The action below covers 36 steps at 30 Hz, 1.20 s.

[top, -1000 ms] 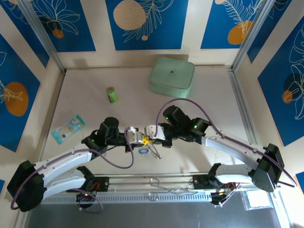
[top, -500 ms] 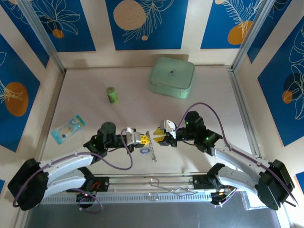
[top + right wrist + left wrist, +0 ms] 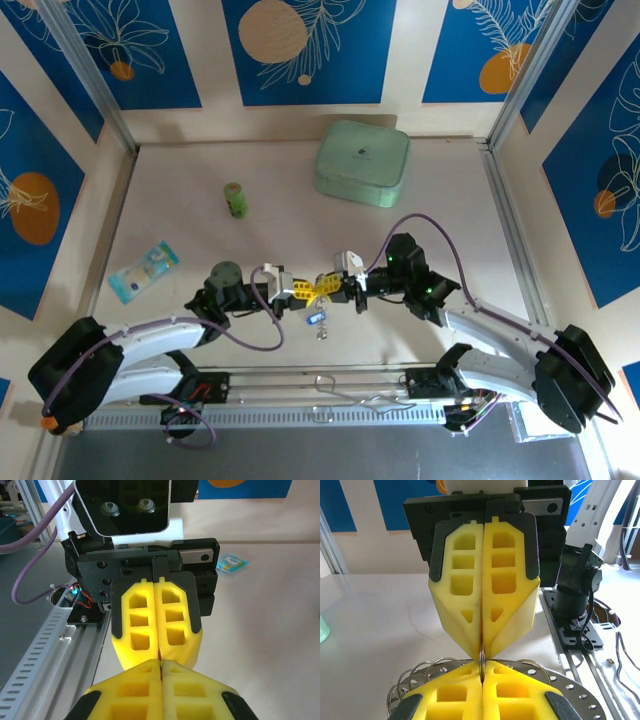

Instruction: Put the keys on the keyring

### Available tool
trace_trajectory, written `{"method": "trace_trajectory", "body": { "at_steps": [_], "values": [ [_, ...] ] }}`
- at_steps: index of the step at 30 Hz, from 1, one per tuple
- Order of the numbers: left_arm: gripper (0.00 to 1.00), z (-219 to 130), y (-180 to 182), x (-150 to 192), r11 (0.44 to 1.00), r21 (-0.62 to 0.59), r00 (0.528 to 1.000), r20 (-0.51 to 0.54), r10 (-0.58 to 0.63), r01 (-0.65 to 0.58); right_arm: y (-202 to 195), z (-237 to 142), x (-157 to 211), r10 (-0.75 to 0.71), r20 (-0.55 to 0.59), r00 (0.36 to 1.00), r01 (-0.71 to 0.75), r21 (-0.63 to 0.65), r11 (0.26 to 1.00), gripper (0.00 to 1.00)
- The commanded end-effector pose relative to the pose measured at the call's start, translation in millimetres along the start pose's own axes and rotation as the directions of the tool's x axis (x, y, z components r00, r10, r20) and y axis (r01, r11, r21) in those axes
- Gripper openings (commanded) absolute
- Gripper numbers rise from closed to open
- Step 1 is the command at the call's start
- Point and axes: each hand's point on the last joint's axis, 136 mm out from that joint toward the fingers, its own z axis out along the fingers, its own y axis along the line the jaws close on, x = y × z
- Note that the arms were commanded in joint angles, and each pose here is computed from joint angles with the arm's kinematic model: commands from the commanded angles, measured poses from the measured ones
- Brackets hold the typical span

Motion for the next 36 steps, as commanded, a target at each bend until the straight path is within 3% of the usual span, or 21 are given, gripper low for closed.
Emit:
{"method": "trace_trajectory", "body": {
  "at_steps": [1, 2, 4, 7, 10, 22, 26, 30, 32, 34, 36],
  "values": [
    [0.25, -1.4, -1.5, -23.9, 0.998, -0.008, 0.995, 0.079, 0.062, -0.061, 0.4, -0.8, -9.1, -0.006, -0.038, 0.999, 0.005, -0.009, 1.0, 0.0],
    [0.31, -2.2, 2.0, -20.8, 0.997, -0.033, 0.996, 0.06, 0.064, -0.063, 0.3, -1.8, -10.5, -0.008, -0.057, 0.998, 0.007, -0.006, 1.0, 0.0],
    [0.32, -4.3, 7.6, -11.9, 0.994, -0.071, 0.997, -0.002, 0.081, -0.081, 0.2, -3.4, -11.1, -0.021, -0.102, 0.995, 0.021, -0.001, 1.0, 0.0],
    [0.28, -6.9, 6.6, 5.3, 0.994, -0.057, 0.987, -0.135, 0.082, -0.091, 2.1, -3.6, -9.9, -0.049, -0.175, 0.983, 0.049, -0.003, 0.999, 0.0],
    [0.25, -9.4, 3.7, 12.4, 0.996, -0.035, 0.977, -0.203, 0.071, -0.08, 4.4, -1.8, -7.9, -0.071, -0.235, 0.969, 0.069, -0.016, 0.997, 0.0],
    [0.25, -4.7, -12.5, -2.2, 0.996, 0.074, 0.986, -0.158, 0.053, -0.041, -2.8, 10.2, -2.0, -0.182, -0.39, 0.903, 0.19, -0.018, 0.982, 0.0],
    [0.2, -2.8, -10.2, -2.0, 0.997, 0.071, 0.985, -0.161, 0.055, -0.044, 3.9, 12.7, -2.5, -0.182, -0.379, 0.907, 0.173, -0.058, 0.983, 0.0],
    [0.03, -1.1, -9.1, -3.0, 0.996, 0.075, 0.985, -0.16, 0.065, -0.053, 9.1, 13.0, -8.7, -0.173, -0.343, 0.923, 0.157, -0.076, 0.985, 0.0],
    [0.0, -0.9, -9.0, -2.8, 0.995, 0.077, 0.984, -0.16, 0.072, -0.06, 5.6, 9.7, -17.9, -0.156, -0.288, 0.945, 0.148, -0.05, 0.988, 0.0],
    [0.0, -1.2, -8.6, -3.1, 0.995, 0.072, 0.985, -0.153, 0.081, -0.07, 0.6, 0.8, -28.2, -0.131, -0.194, 0.972, 0.132, -0.01, 0.991, 0.21],
    [0.0, -1.2, -8.0, -6.1, 0.994, 0.064, 0.988, -0.126, 0.093, -0.086, -2.9, -9.5, -34.5, -0.101, -0.096, 0.99, 0.103, 0.017, 0.995, 0.29]
  ]
}}
